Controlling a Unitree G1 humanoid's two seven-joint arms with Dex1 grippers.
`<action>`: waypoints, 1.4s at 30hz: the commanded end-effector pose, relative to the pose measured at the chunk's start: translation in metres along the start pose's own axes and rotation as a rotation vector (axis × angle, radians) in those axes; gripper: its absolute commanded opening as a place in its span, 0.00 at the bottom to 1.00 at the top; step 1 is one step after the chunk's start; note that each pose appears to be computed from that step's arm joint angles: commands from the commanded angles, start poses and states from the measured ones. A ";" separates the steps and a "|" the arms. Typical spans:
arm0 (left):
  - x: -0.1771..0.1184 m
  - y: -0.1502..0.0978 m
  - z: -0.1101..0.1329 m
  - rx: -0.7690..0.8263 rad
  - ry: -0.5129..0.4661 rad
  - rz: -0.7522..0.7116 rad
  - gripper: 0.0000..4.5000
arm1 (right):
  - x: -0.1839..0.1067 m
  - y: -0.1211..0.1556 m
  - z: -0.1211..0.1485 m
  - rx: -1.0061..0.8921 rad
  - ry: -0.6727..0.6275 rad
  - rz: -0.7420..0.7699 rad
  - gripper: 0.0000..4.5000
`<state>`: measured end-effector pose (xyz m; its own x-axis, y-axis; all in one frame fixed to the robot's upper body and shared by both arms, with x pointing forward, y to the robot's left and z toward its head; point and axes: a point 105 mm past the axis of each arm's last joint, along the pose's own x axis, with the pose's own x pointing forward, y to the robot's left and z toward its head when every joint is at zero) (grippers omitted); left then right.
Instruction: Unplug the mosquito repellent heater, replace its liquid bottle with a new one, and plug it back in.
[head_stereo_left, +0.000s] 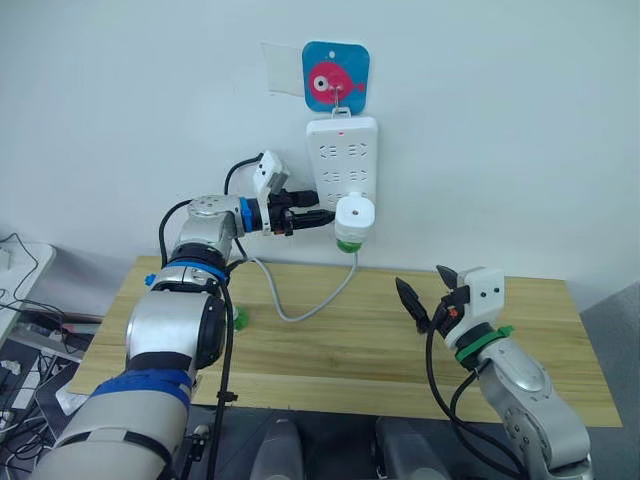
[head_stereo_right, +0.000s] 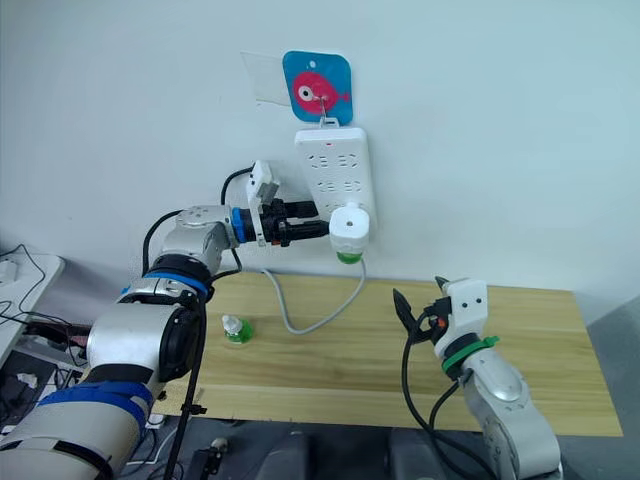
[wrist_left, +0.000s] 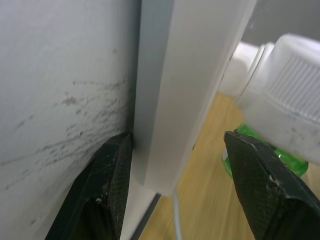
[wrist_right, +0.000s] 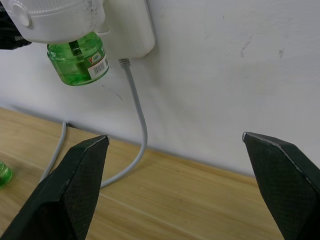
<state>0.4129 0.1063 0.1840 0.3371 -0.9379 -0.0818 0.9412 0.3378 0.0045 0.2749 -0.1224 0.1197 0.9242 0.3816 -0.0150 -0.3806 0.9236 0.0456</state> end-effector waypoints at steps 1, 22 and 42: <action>0.009 -0.007 0.028 0.027 -0.040 -0.077 0.66 | -0.002 0.001 0.015 -0.021 -0.054 0.002 1.00; 0.027 -0.026 0.043 -0.018 -0.089 -0.217 0.35 | 0.002 0.012 0.030 0.033 -0.093 0.026 1.00; 0.036 -0.024 0.039 0.006 -0.090 -0.171 0.31 | 0.016 0.046 0.082 0.035 -0.165 0.019 1.00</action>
<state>0.4018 0.0744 0.2000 0.1836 -0.9830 -0.0099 0.9814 0.1838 -0.0557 0.2815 -0.0852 0.1853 0.9247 0.3699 0.0903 -0.3776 0.9214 0.0915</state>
